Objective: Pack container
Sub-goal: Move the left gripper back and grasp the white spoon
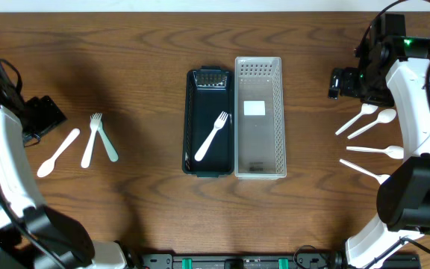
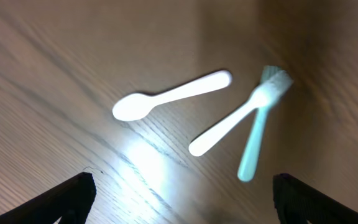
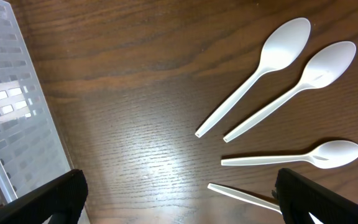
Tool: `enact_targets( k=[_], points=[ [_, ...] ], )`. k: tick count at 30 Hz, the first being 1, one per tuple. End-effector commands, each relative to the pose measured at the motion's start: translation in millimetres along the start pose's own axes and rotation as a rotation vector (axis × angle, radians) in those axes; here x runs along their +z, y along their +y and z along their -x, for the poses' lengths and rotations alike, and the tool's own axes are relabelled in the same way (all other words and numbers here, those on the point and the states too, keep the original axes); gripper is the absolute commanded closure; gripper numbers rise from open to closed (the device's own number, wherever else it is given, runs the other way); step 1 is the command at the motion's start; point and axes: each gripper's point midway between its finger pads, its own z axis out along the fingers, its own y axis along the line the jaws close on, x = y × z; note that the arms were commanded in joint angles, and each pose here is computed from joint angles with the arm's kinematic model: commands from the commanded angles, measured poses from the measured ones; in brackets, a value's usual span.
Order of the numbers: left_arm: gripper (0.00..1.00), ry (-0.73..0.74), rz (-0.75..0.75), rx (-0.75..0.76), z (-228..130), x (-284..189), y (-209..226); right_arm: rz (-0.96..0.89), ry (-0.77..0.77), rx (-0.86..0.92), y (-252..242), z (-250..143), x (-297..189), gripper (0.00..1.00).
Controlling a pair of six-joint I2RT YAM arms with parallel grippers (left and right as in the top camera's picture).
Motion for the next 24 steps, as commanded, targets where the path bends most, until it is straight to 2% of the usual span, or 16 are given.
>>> enact_targets(
  k=[1, 6, 9, 15, 18, 20, 24],
  points=[
    [0.08, 0.117, 0.038, -0.381, -15.9, 27.5, 11.0, -0.001, -0.026, -0.021, 1.7, 2.4, -9.4, 0.01],
    [0.07, 0.296, 0.208, -1.129, -57.6, 53.7, 10.4, 0.005, -0.021, -0.02, 2.8, 1.4, -9.4, 0.01],
    [0.07, 0.367, 0.206, -1.387, -63.7, 63.3, -5.1, 0.02, -0.006, -0.012, 5.1, -2.1, -9.4, 0.01],
    [0.07, 0.233, 0.12, -1.454, -26.7, 82.3, -6.3, 0.02, 0.009, -0.011, 5.0, -5.8, -9.4, 0.01],
    [0.08, 0.161, 0.141, -1.504, -17.7, 86.4, 2.2, 0.018, 0.02, -0.002, 4.5, -8.6, -9.4, 0.01],
    [0.12, 0.113, 0.171, -1.514, -15.0, 88.2, 10.2, 0.018, 0.025, 0.0, 4.4, -9.6, -9.5, 0.01],
    [0.14, 0.106, 0.226, -1.514, -19.0, 97.1, 18.5, 0.017, 0.029, 0.015, 4.3, -10.6, -9.5, 0.01]
  ],
)
